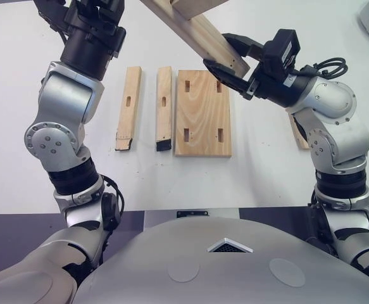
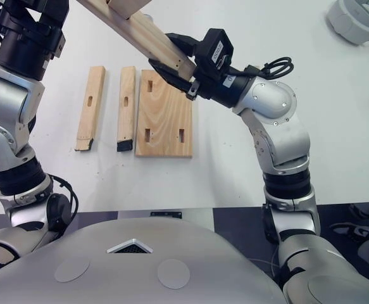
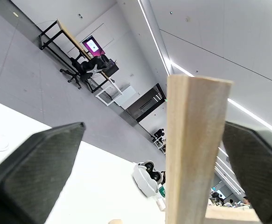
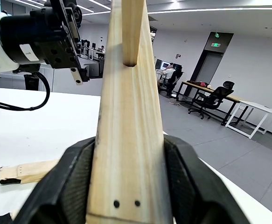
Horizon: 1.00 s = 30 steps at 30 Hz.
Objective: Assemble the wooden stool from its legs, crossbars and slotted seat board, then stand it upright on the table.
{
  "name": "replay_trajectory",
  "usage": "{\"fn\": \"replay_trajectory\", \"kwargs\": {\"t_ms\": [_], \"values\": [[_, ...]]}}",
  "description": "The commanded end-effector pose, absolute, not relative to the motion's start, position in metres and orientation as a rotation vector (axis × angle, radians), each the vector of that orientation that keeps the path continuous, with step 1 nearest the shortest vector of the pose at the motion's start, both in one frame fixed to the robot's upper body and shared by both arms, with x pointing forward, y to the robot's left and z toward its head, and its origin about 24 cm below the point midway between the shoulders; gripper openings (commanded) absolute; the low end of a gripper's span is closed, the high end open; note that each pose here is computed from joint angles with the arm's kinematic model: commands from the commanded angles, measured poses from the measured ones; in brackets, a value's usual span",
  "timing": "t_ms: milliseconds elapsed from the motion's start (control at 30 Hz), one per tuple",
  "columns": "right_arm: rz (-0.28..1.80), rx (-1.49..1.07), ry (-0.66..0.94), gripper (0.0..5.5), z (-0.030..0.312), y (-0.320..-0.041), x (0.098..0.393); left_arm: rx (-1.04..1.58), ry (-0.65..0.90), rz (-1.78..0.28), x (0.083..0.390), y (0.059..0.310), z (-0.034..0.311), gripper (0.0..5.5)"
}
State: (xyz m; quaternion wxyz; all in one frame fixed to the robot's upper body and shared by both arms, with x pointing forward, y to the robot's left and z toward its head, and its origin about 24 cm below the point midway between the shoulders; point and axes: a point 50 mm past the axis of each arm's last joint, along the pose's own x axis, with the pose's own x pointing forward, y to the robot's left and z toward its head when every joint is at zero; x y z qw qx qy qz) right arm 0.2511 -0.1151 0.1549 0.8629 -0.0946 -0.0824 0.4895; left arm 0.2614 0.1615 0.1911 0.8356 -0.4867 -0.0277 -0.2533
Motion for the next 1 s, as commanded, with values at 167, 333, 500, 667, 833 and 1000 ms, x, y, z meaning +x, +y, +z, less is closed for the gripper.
{"fn": "replay_trajectory", "kwargs": {"t_ms": [167, 333, 500, 667, 833, 1000], "values": [[1.029, -0.213, -0.164, 2.09, 0.149, -0.114, 0.250, -1.060, -0.016, -0.541, 0.260, 0.157, 0.191, 3.74], [1.027, -0.183, -0.118, 2.09, 0.141, -0.114, 0.247, -1.064, 0.032, -0.487, 0.261, 0.157, 0.177, 2.81], [1.026, -0.194, -0.071, 2.09, 0.127, -0.115, 0.242, -1.092, 0.099, -0.376, 0.263, 0.164, 0.155, 2.03], [1.017, -0.213, -0.047, 2.09, 0.121, -0.118, 0.243, -1.072, 0.091, -0.351, 0.262, 0.166, 0.154, 1.16], [0.999, -0.210, -0.031, 2.09, 0.115, -0.119, 0.245, -1.054, 0.068, -0.347, 0.262, 0.167, 0.160, 1.13], [0.985, -0.208, -0.048, 2.09, 0.117, -0.117, 0.247, -1.047, 0.058, -0.340, 0.262, 0.167, 0.159, 1.11]]}}
